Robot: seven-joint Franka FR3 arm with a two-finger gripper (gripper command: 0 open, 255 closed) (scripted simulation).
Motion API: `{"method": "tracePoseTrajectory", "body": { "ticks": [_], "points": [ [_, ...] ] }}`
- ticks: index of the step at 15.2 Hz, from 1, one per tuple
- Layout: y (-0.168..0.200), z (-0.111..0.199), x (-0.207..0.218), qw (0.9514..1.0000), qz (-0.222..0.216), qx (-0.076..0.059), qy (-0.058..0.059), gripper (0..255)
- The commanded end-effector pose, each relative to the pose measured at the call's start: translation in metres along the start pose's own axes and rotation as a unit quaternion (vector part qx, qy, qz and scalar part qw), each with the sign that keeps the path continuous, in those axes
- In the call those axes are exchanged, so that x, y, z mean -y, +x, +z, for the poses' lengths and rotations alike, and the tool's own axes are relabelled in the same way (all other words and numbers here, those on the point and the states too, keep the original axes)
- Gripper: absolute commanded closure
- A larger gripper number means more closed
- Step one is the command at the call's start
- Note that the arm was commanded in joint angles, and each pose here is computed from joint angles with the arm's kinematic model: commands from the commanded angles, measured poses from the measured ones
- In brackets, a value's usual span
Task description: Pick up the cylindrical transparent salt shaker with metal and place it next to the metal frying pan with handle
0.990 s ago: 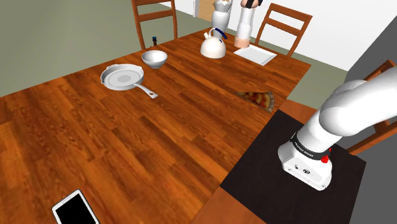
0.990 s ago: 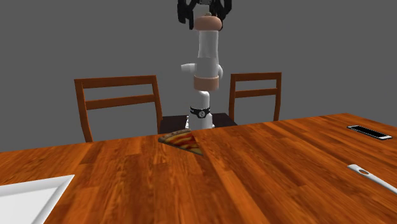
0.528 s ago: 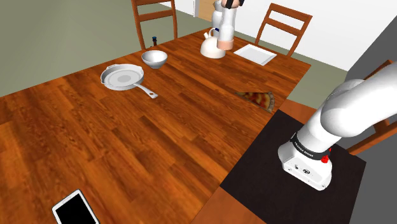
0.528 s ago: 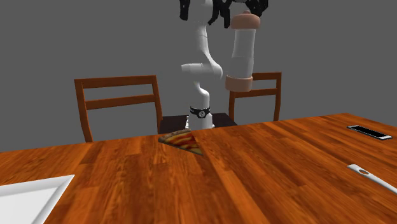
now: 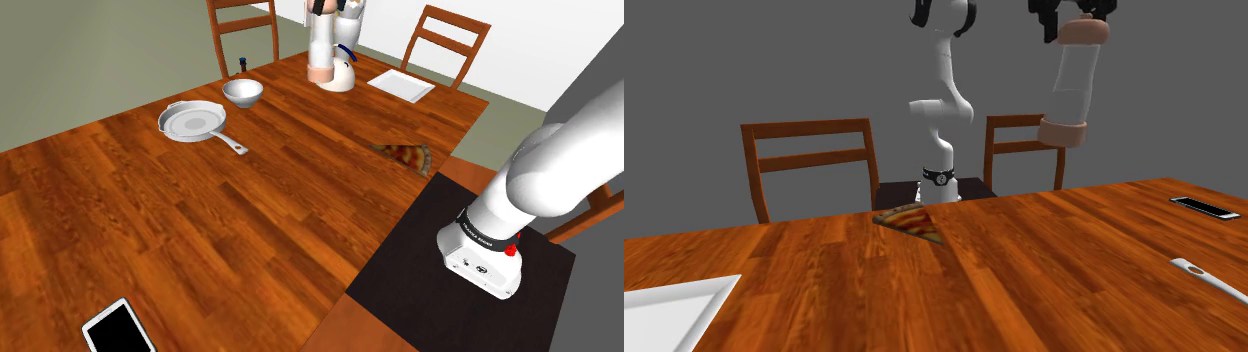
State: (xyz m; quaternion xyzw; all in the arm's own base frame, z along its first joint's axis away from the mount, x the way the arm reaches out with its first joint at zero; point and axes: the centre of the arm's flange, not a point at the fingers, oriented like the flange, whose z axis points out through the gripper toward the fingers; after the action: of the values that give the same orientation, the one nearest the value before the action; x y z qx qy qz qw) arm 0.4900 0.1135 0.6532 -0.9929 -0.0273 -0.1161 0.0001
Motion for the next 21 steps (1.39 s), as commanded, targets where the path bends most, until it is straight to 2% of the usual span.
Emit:
{"method": "tracePoseTrajectory", "body": {
  "ticks": [1, 11, 21],
  "points": [
    [0.010, 0.001, 0.025, 1.0000, 0.001, 0.000, 0.000, 255],
    [0.062, 0.012, 0.148, 1.0000, 0.001, 0.000, 0.000, 255],
    [0.050, 0.063, 0.148, 1.0000, 0.001, 0.000, 0.000, 255]
  ]
}}
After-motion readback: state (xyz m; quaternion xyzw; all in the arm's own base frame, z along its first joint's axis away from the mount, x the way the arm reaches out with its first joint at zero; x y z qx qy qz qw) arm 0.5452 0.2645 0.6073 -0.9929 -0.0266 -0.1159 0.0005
